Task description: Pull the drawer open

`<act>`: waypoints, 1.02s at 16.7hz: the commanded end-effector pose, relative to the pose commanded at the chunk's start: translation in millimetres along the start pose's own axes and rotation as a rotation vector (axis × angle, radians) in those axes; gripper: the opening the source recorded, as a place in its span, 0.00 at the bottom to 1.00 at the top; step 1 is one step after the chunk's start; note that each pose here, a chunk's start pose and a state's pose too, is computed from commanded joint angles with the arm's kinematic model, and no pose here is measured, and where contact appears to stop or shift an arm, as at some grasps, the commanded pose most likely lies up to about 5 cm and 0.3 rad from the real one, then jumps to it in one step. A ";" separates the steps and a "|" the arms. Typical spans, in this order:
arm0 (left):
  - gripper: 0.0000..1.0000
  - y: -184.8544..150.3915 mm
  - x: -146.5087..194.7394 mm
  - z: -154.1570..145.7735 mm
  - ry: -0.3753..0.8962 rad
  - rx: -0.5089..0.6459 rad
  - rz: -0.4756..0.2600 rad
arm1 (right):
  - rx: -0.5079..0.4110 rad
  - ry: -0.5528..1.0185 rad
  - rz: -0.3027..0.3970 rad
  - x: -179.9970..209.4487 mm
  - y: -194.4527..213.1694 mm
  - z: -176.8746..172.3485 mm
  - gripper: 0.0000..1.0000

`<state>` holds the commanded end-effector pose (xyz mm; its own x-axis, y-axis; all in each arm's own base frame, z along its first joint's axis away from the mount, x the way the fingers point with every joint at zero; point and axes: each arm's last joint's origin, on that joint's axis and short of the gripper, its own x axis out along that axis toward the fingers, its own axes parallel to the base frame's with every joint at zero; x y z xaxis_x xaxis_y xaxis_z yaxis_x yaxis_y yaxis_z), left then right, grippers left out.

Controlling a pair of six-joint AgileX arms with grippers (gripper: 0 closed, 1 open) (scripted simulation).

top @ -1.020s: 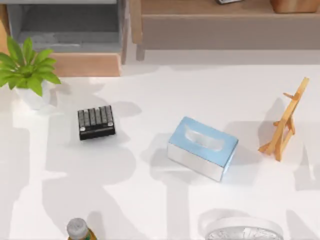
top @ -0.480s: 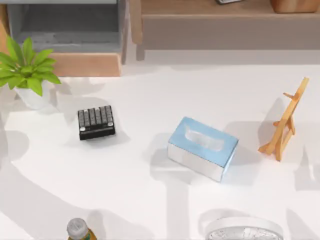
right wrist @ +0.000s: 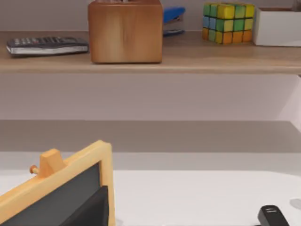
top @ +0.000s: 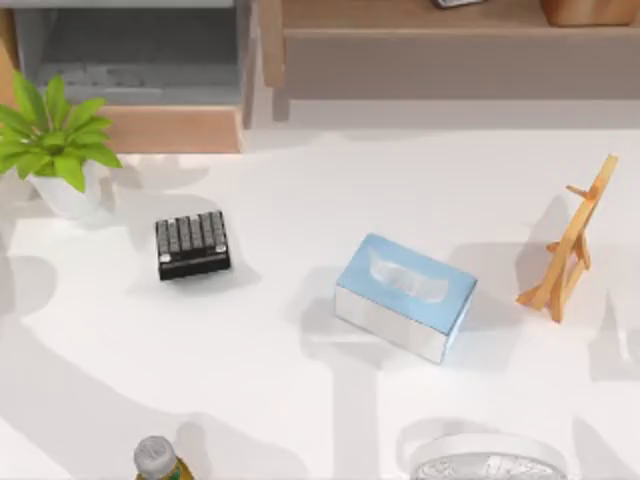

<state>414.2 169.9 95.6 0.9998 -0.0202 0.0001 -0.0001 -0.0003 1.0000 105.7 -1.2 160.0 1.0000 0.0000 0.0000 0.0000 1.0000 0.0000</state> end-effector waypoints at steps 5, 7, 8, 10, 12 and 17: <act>1.00 -0.5 18.1 -1.0 0.000 0.000 0.000 | 0.000 0.000 0.000 0.0 0.0 0.0 1.00; 1.00 -0.5 18.3 -1.0 0.000 0.000 0.000 | 0.000 0.000 0.000 0.0 0.0 0.0 1.00; 1.00 -0.5 18.3 -1.0 0.000 0.000 0.000 | 0.000 0.000 0.000 0.0 0.0 0.0 1.00; 0.85 -0.5 18.3 -1.0 0.000 0.000 0.000 | 0.000 0.000 0.000 0.0 0.0 0.0 1.00; 0.70 -0.5 18.3 -1.0 0.000 0.000 0.000 | 0.000 0.000 0.000 0.0 0.0 0.0 1.00; 0.32 -0.5 18.3 -1.0 0.000 0.000 0.000 | 0.000 0.000 0.000 0.0 0.0 0.0 1.00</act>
<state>432.5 170.5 95.1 0.9998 -0.0200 0.0000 0.0000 -0.0004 1.0000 105.7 -1.2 160.0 1.0000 0.0000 0.0000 0.0000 1.0000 0.0000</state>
